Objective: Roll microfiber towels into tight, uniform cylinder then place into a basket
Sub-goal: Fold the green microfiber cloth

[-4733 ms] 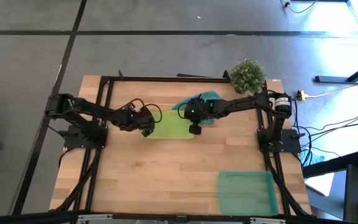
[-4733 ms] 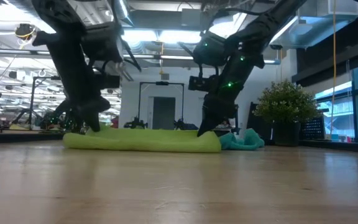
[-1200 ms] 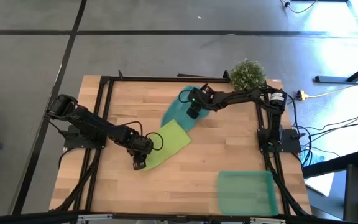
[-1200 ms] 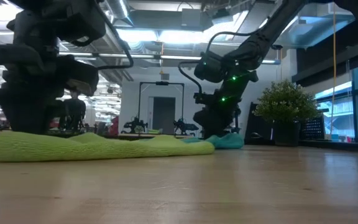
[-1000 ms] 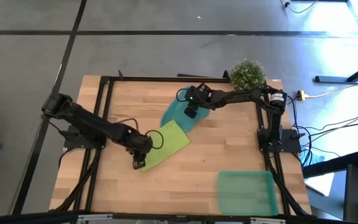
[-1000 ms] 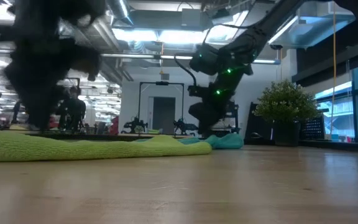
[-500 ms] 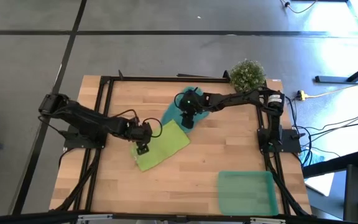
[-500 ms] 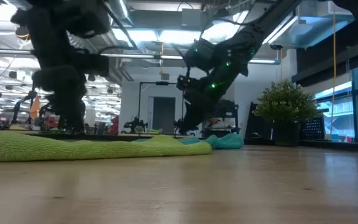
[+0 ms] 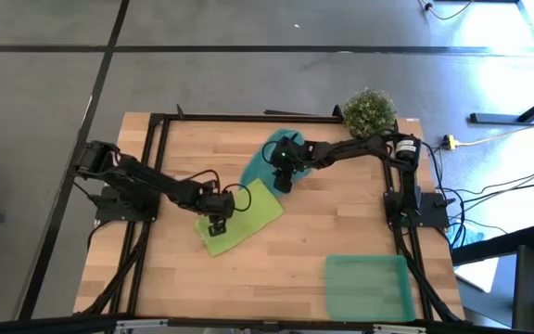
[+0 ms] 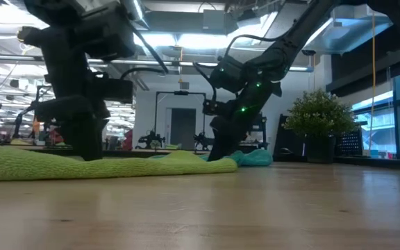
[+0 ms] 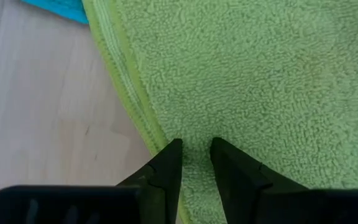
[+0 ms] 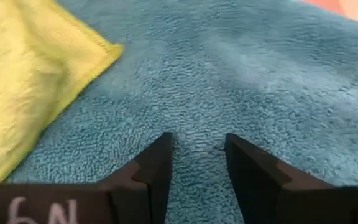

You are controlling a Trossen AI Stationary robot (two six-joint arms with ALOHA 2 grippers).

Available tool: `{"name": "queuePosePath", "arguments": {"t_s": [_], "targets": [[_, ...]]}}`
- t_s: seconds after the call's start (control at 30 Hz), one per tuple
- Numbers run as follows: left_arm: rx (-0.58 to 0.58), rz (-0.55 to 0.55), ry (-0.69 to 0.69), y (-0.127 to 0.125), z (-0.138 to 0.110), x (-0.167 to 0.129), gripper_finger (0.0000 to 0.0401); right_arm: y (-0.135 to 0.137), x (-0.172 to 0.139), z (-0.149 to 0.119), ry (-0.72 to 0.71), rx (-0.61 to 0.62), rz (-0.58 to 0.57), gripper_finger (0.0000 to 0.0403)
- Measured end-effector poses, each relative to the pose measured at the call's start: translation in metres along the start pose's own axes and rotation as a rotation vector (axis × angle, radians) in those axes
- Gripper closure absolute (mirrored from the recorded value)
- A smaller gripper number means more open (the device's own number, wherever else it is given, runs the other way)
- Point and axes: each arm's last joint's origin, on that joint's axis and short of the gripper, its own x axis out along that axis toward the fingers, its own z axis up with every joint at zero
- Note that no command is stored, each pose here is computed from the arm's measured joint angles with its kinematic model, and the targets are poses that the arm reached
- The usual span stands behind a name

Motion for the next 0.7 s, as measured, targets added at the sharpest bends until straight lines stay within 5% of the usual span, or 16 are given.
{"name": "queuePosePath", "arguments": {"t_s": [0.23,0.7], "targets": [[-0.057,-0.049,0.061,-0.011,-0.012,-0.009,0.0312,-0.014,0.000,-0.001,0.012,0.049,-0.170,0.0254],[-0.093,-0.073,0.080,-0.024,-0.018,-0.014,0.0312,-0.029,-0.003,-0.001,0.000,0.108,-0.202,0.0254]]}}
